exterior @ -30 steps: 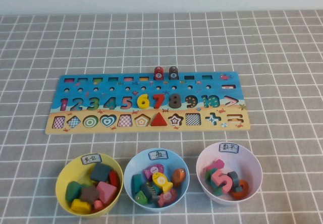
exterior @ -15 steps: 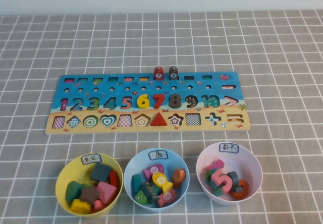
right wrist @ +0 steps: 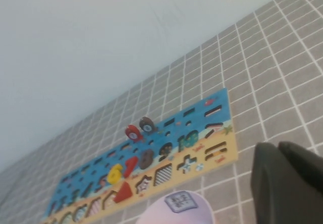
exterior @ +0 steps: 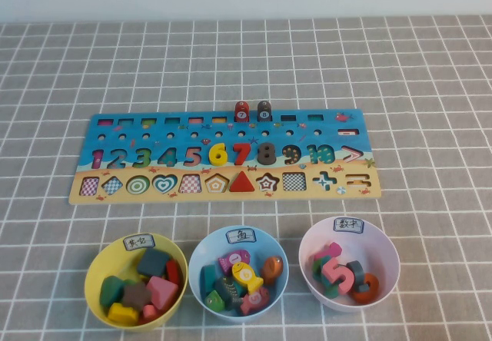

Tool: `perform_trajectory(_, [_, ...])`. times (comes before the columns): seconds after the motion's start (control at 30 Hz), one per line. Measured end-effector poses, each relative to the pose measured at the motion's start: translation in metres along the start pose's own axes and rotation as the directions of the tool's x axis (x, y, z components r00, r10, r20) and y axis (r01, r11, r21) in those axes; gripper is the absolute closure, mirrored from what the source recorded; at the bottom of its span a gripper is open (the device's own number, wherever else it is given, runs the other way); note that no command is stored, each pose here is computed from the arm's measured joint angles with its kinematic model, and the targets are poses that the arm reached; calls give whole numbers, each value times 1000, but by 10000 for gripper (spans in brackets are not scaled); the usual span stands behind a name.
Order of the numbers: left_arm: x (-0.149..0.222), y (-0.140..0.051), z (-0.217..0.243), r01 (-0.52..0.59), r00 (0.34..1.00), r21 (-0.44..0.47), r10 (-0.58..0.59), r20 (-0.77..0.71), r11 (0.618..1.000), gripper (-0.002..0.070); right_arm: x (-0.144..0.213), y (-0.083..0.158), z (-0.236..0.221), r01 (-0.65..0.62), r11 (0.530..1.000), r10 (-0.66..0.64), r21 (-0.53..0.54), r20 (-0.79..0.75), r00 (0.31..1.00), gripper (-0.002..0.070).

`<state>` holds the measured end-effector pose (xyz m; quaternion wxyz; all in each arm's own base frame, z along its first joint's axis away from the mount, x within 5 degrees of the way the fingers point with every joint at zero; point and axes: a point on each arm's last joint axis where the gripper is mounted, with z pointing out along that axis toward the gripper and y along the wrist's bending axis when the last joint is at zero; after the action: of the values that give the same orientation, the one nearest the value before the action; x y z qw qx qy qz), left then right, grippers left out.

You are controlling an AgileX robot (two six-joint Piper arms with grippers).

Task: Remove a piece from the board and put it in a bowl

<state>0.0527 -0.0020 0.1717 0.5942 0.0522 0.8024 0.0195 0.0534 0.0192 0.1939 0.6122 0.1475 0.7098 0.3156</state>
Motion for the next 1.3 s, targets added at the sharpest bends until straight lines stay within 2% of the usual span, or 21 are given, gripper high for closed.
perform_trajectory(0.13, [0,0,0,0,1000,0,0,0,1000,678,0,1,0,-74,997,74,-13,3,997,694])
perform_trajectory(0.27, [0,0,0,0,1000,0,0,0,1000,678,0,5,0,-97,995,97,-20,-38,995,694])
perform_trajectory(0.5, [0,0,0,0,1000,0,0,0,1000,678,-18,31,15,-57,998,63,31,-273,960,694])
perform_trajectory(0.63, [0,0,0,0,1000,0,0,0,1000,678,-30,44,34,17,997,18,72,-458,889,694])
perform_trajectory(0.83, [0,0,0,0,1000,0,0,0,1000,678,-44,56,70,101,989,1,112,-672,740,694])
perform_trajectory(1.13, [0,0,0,0,1000,0,0,0,1000,678,-64,66,134,154,984,-15,95,-803,596,694])
perform_trajectory(1.3, [0,0,0,0,1000,0,0,0,1000,678,-64,80,169,196,980,-85,27,-838,539,694])
